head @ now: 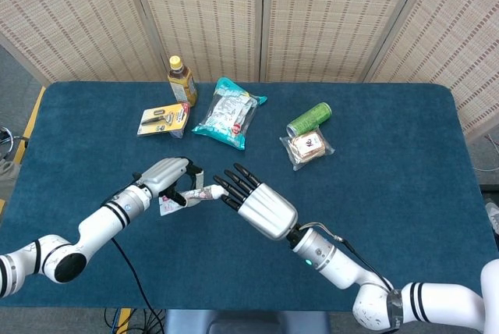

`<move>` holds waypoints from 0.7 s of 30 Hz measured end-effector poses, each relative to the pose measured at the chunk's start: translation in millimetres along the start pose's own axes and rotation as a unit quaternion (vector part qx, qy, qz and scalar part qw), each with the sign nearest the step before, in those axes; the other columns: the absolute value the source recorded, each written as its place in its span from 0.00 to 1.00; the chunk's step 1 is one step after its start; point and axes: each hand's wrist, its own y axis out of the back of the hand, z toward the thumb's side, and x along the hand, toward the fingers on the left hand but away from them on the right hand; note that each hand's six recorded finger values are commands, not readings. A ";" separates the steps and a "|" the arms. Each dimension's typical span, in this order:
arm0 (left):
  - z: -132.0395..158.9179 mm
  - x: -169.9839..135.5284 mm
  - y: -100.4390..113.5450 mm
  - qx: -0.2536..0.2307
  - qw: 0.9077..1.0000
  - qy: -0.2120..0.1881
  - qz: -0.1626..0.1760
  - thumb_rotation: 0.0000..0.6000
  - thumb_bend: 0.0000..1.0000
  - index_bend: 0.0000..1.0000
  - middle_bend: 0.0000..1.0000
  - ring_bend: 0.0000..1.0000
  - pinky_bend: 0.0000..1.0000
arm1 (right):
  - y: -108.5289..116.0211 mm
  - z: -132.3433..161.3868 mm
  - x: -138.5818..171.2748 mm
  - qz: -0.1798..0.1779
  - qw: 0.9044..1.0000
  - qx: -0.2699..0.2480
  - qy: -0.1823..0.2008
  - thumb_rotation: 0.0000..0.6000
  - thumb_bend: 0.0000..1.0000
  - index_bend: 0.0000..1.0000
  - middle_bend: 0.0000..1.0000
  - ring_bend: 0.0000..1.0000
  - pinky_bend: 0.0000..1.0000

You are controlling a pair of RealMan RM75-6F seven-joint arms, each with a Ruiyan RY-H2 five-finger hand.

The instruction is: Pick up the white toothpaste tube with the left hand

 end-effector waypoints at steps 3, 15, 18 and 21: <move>0.1 -0.6 0.1 0.000 1.000 0.000 0.000 1.00 0.43 0.59 0.64 0.37 0.12 | -2.4 0.3 -1.5 0.003 1.000 0.004 0.000 1.00 0.23 0.29 0.06 0.00 0.00; -1.9 -4.3 2.2 -0.002 1.000 0.000 0.000 1.00 0.43 0.59 0.64 0.37 0.12 | -4.9 -3.8 -2.7 0.007 1.000 0.008 -0.009 1.00 0.23 0.29 0.06 0.00 0.00; -2.1 -4.6 2.1 0.000 1.000 0.000 0.000 1.00 0.43 0.59 0.64 0.37 0.12 | -5.5 -6.2 -2.7 0.008 1.000 0.009 -0.013 1.00 0.23 0.29 0.06 0.00 0.00; -1.5 -5.0 1.9 -0.001 1.000 -0.002 -0.001 1.00 0.43 0.59 0.64 0.37 0.12 | -6.5 -7.8 -2.9 0.010 1.000 0.011 -0.014 1.00 0.23 0.29 0.06 0.00 0.00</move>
